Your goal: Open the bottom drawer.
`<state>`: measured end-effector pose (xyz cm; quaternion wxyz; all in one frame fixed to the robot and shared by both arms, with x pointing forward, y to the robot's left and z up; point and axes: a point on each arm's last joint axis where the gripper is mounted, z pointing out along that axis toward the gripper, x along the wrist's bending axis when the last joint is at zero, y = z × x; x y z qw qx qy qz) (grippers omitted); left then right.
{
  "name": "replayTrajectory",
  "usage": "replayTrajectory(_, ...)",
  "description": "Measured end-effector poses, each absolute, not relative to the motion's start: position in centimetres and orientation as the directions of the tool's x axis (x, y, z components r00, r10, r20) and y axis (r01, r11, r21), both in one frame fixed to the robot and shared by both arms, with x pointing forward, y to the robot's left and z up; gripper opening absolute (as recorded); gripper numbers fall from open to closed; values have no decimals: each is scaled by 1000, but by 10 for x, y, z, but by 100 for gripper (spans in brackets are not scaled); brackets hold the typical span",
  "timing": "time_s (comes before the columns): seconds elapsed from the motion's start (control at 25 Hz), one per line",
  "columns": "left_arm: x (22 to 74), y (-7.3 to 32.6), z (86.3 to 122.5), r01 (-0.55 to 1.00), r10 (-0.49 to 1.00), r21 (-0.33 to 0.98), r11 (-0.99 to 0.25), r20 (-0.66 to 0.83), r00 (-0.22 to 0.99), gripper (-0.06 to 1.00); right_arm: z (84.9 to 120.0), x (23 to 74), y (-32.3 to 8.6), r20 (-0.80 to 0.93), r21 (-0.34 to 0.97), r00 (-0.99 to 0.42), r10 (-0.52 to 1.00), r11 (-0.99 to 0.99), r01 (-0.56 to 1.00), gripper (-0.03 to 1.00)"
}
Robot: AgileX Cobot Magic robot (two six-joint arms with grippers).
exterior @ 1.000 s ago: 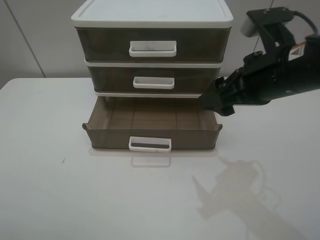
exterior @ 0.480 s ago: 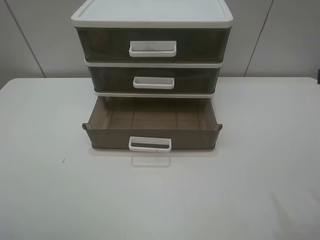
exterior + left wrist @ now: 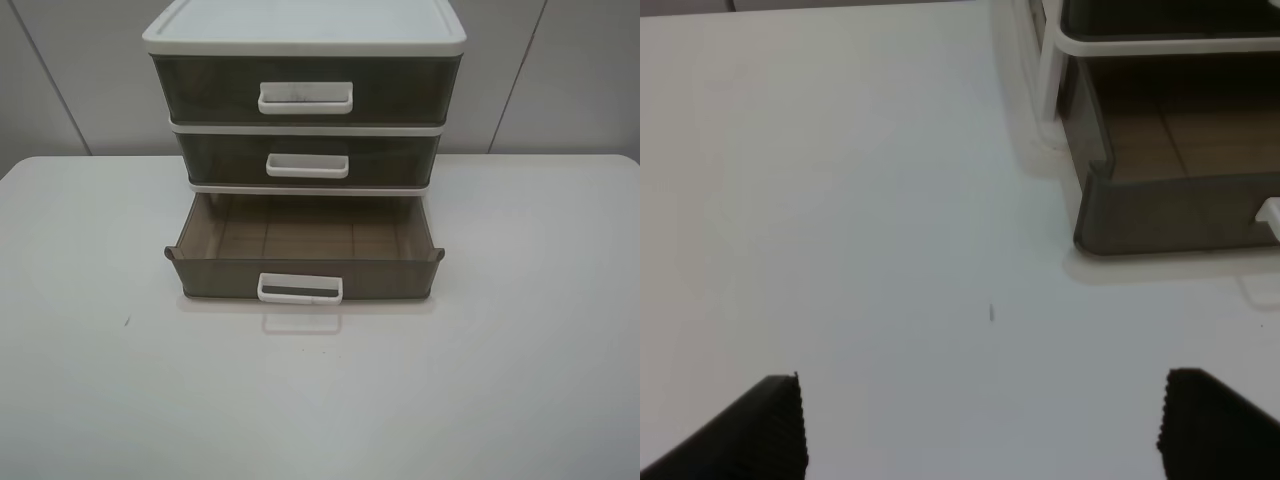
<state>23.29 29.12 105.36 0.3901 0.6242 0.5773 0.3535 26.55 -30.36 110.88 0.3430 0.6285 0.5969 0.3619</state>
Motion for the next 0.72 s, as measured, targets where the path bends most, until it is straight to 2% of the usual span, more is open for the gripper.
replayTrajectory(0.32, 233, 291, 1054, 445, 996, 895, -29, -9, 84, 72, 1070, 241, -306, 55, 888, 22, 998, -59, 455, 67)
replayTrajectory(0.48, 233, 291, 1054, 445, 996, 895, -29, -9, 84, 72, 1063, 231, -305, 77, 909, 7, 997, -73, 411, 67)
replayTrajectory(0.72, 233, 291, 1054, 445, 996, 895, -29, -9, 84, 72, 1058, 232, -305, 73, 898, 45, 996, -85, 432, 67)
